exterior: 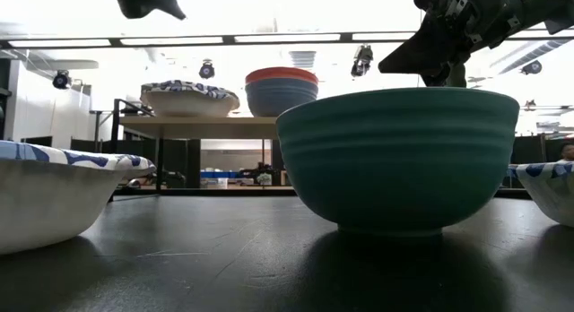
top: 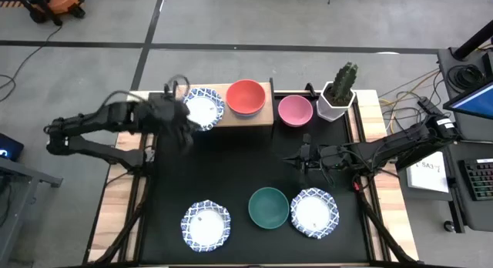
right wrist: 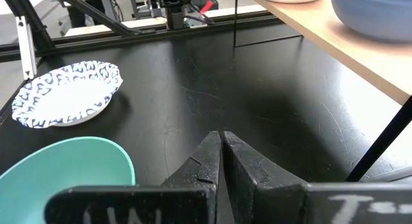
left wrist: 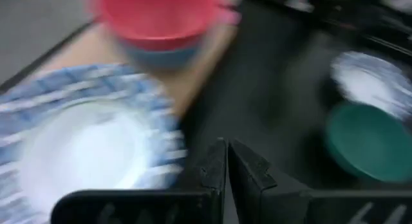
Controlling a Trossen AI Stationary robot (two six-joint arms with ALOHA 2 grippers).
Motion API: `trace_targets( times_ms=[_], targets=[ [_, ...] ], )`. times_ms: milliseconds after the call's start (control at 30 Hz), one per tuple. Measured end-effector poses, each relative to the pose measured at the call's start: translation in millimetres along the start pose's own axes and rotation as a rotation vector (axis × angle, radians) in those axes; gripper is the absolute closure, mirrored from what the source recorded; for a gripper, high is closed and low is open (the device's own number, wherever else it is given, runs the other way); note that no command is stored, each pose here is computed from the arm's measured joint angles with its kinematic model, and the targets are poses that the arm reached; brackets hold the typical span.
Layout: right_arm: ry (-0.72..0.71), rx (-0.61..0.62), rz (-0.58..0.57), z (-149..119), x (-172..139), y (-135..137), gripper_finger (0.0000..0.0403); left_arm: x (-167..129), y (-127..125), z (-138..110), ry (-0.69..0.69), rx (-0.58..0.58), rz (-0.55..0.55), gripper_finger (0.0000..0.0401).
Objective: Place and stack bowls onto a shelf
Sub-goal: Stack the white patterned bowl on top of the white patterned bowl on the shelf, then stack the green bowl on top of the orange bowl on the shelf
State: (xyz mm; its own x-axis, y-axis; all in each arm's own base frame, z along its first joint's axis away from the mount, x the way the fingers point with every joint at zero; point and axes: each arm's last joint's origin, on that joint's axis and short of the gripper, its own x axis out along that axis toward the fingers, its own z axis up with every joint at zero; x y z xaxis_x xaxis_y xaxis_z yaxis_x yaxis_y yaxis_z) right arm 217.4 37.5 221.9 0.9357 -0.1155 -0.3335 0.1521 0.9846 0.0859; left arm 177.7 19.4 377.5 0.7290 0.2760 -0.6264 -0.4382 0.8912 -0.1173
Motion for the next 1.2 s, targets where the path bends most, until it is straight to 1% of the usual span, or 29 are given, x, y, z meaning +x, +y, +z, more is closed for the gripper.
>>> trace_targets(
  times_ms=[67,133,200,300,400,467,600,700,800,867,967,1100,1200],
  targets=[
    [0.000,-0.001,0.000,0,0,0,0.0394,9,-18,-6,0.010,0.057,-0.060,0.0401],
    [0.000,-0.001,0.000,0,0,0,0.0394,19,-32,-15,0.046,0.114,-0.056,0.0401],
    [0.000,-0.001,0.000,0,0,0,0.0394,31,-39,-24,0.092,0.164,0.008,0.0401],
    [0.000,-0.001,0.000,0,0,0,0.0394,51,-40,-35,0.160,0.200,0.134,0.0401],
    [0.000,0.002,0.000,0,0,0,0.0394,69,-35,-39,0.213,0.228,0.287,0.0401],
    [0.000,0.002,0.000,0,0,0,0.0394,78,-30,-41,0.254,0.244,0.354,0.0401],
    [0.000,0.002,0.000,0,0,0,0.0394,97,-18,-39,0.322,0.274,0.431,0.0401],
    [0.000,0.002,0.000,0,0,0,0.0394,107,-4,-36,0.344,0.296,0.529,0.0401],
    [0.000,0.005,0.000,0,0,0,0.0394,114,10,-32,0.360,0.286,0.593,0.0401],
    [0.001,0.014,0.000,0,0,0,0.0394,115,15,-31,0.366,0.268,0.609,0.0401],
    [0.002,0.019,0.002,0,0,0,0.0394,115,15,-30,0.359,0.251,0.605,0.0401],
    [0.002,0.045,0.009,0,0,1,0.0394,108,4,-31,0.307,0.221,0.574,0.0401],
    [0.003,0.065,0.011,0,0,2,0.0394,102,-11,-33,0.257,0.216,0.526,0.0401]
  ],
)
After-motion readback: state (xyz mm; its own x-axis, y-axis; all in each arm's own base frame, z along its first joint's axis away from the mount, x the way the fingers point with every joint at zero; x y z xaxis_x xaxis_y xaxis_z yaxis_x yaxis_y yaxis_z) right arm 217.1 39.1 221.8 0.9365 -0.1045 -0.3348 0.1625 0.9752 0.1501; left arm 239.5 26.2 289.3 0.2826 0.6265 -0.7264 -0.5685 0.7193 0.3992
